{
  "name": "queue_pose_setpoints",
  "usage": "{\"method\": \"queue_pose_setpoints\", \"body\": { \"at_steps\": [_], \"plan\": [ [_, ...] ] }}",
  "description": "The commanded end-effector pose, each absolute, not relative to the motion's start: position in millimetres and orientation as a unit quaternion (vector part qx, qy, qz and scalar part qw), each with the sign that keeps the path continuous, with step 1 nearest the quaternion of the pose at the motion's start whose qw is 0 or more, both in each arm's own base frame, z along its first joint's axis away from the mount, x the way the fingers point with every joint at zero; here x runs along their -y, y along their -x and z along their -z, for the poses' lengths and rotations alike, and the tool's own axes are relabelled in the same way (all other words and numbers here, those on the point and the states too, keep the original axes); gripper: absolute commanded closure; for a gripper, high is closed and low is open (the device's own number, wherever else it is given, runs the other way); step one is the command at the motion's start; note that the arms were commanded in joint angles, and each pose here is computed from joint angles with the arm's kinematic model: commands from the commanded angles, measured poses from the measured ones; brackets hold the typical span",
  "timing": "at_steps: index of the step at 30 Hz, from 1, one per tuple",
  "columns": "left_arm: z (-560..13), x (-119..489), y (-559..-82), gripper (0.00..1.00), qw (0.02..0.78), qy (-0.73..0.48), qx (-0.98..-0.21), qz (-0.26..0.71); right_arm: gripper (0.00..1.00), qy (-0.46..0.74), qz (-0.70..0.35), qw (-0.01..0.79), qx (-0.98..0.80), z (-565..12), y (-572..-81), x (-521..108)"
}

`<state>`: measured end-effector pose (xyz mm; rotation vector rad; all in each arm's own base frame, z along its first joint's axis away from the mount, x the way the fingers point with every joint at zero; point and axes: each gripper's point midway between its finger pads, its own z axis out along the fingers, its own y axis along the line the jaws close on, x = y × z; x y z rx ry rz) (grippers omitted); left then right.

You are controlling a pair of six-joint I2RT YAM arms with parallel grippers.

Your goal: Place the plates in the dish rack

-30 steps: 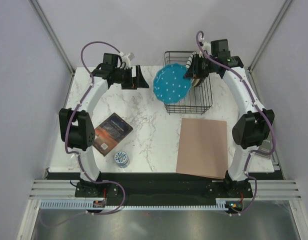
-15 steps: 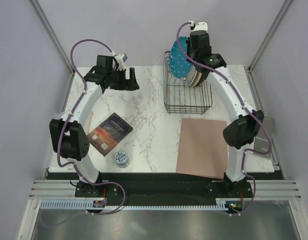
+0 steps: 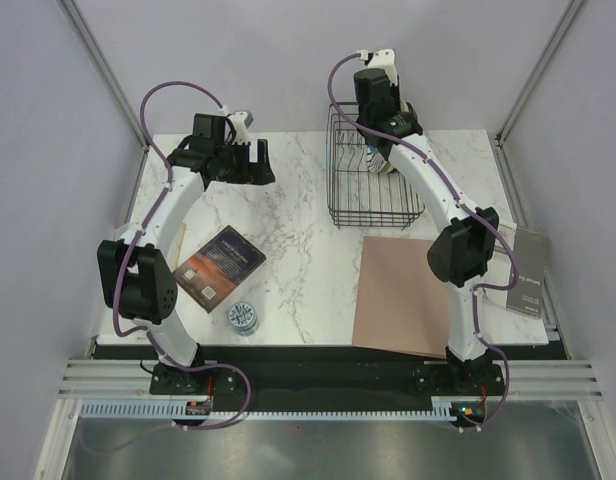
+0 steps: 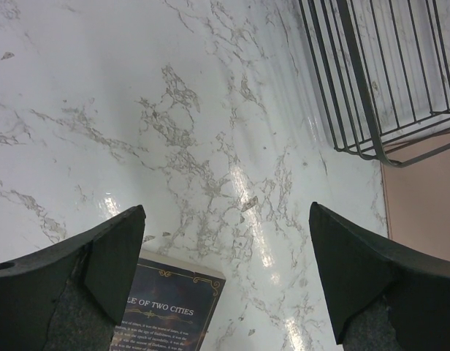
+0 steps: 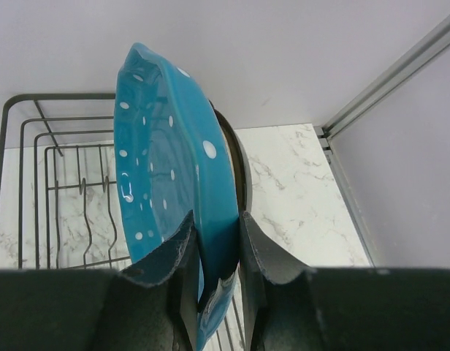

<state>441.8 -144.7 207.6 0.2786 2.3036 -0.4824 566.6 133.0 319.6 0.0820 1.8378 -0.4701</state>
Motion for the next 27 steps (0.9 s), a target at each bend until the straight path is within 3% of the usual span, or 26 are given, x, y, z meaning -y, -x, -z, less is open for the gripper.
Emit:
{"method": "queue_pose_setpoints", "body": {
  "at_steps": [1,21,27],
  "plan": [
    [-231,143,-440,0.00,0.409,-0.123,-0.886,0.182,1.00,-0.099,0.192,0.658,-0.721,-387,-572,-128],
    [-214,136,-438,0.00,0.396,-0.121,-0.895,0.163,1.00,-0.086,0.201,0.646,-0.731,-327,-613,-149],
    [-213,140,-444,0.00,0.394,-0.121,-0.895,0.173,1.00,-0.103,0.205,0.694,-0.682,-381,-599,-143]
  ]
}}
